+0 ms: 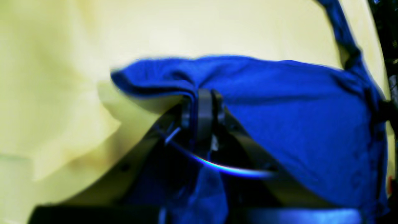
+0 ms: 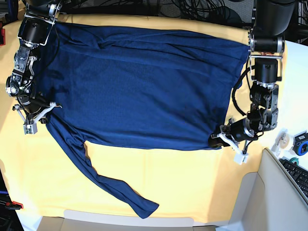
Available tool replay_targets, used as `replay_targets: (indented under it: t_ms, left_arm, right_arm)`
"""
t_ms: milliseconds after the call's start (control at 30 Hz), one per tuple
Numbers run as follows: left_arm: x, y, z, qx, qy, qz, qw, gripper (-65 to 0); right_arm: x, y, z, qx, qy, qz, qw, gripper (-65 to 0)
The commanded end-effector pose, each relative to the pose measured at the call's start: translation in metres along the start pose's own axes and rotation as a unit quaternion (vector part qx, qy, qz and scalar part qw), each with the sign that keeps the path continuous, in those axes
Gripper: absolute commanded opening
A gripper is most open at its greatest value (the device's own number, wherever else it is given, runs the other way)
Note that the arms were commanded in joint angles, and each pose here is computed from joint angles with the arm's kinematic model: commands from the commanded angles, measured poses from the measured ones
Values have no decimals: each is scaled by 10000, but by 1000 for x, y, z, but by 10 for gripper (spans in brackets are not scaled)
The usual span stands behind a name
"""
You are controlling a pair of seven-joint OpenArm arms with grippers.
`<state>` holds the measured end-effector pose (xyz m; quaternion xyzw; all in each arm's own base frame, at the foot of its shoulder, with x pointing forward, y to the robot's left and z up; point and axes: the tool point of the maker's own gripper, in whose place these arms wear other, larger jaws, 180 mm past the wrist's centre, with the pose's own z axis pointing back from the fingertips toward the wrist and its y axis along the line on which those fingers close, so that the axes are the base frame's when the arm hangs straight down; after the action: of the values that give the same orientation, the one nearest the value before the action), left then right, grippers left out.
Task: Fold the T-shirt properly
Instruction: 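Lift the side edges and fold them toward the collar with both grippers, then release the folded edges and raise both grippers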
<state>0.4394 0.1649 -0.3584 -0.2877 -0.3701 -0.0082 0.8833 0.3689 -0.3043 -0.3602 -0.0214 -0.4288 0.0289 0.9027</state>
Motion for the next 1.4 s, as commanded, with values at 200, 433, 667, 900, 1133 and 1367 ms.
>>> replay_targets:
  t_ms: [200, 433, 667, 900, 1133, 1367]
  left_arm:
    - [10, -6, 30, -10, -190, -578, 9981, -650]
    - [-7, -11, 67, 52, -463, -823, 9955, -650]
    - [-38, -10, 97, 231, -220, -885, 9956, -650]
    - [-68, -21, 109, 198, 17, -1022, 9946, -650]
    - [-96, -17, 112, 226, 282, -880, 9955, -650]
    - [-105, -16, 113, 236, 377, -834, 9955, -648]
  right_arm:
    - [17, 0, 25, -88, -404, 375, 9984, -650]
    - [11, -16, 63, -477, -645, 316, 9963, -650]
    - [-1, -32, 106, -880, -683, 511, 9925, -650]
    - [-34, -25, 117, -849, -339, 548, 9943, -650]
    - [-66, -17, 121, -800, 5, 392, 9960, -650]
    - [-72, -17, 121, -799, 86, 359, 9961, -650]
